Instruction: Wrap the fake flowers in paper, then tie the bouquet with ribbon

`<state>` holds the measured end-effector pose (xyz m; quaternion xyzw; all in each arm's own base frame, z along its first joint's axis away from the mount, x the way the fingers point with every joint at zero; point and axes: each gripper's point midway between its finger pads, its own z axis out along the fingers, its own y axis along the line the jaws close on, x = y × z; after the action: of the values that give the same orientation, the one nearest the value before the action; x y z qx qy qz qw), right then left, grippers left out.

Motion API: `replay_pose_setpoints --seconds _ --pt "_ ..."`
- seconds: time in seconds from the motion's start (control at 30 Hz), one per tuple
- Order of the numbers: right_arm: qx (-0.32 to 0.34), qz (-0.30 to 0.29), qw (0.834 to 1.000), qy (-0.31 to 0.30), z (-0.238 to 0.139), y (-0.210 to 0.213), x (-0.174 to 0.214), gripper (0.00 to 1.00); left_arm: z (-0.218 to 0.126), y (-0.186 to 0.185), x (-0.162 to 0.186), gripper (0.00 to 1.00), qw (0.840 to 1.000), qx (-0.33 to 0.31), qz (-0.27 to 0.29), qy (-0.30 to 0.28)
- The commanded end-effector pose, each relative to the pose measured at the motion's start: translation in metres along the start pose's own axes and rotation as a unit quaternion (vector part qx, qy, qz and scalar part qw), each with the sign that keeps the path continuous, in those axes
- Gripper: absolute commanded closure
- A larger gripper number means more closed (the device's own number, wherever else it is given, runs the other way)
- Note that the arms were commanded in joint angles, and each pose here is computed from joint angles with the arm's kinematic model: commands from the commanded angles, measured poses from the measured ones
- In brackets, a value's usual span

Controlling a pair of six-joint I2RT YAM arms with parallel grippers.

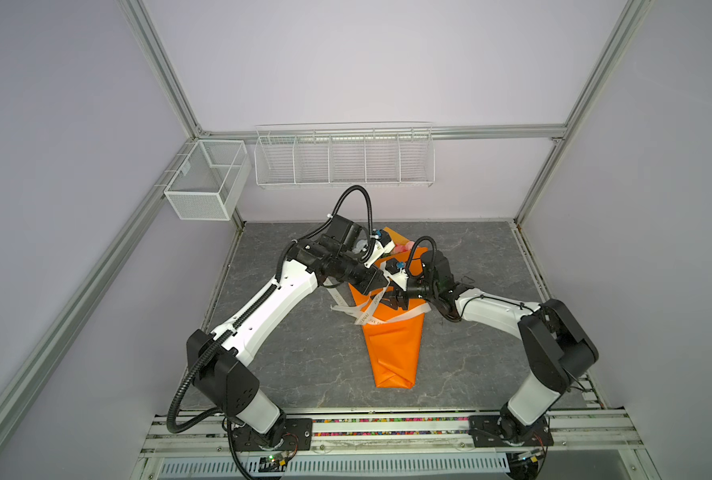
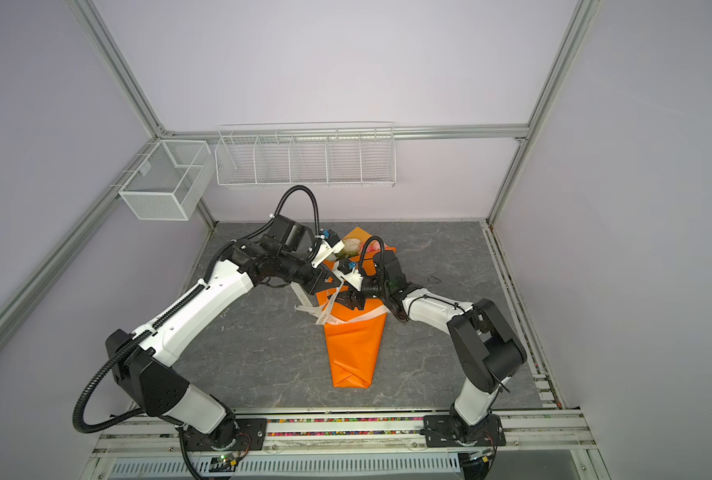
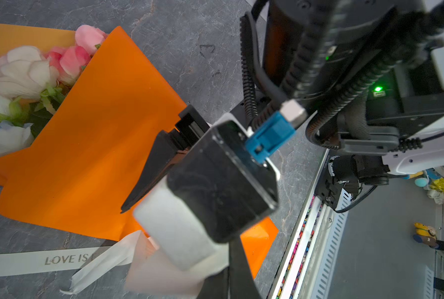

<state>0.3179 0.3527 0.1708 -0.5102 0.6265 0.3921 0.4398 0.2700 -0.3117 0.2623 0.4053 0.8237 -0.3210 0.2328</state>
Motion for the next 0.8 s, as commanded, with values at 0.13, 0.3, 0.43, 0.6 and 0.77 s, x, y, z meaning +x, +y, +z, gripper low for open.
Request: replay_pose_setpoints --seconds 0.13,0.3,0.43,0.6,0.77 --pt "-0.002 0.008 0.999 -0.047 0.007 -0.004 -0.027 0.47 -0.009 -0.004 0.004 1.0 1.0 -0.003 0.01 -0.01" --pt "-0.056 0.011 0.998 -0.041 0.008 0.017 -0.019 0.44 -0.01 -0.002 0.004 1.0 1.0 -0.01 0.006 -0.011" --pt "-0.072 0.002 0.997 -0.017 0.005 0.027 -0.003 0.42 -0.012 0.001 0.004 1.0 1.0 -0.021 0.004 -0.013" --pt "-0.094 0.002 0.996 -0.008 0.008 0.031 -0.006 0.41 -0.01 0.001 0.005 1.0 1.0 -0.016 0.001 -0.012" --pt "-0.117 0.01 0.993 -0.027 0.018 0.035 -0.016 0.41 -0.008 0.002 0.005 1.0 1.0 -0.016 -0.005 -0.01"
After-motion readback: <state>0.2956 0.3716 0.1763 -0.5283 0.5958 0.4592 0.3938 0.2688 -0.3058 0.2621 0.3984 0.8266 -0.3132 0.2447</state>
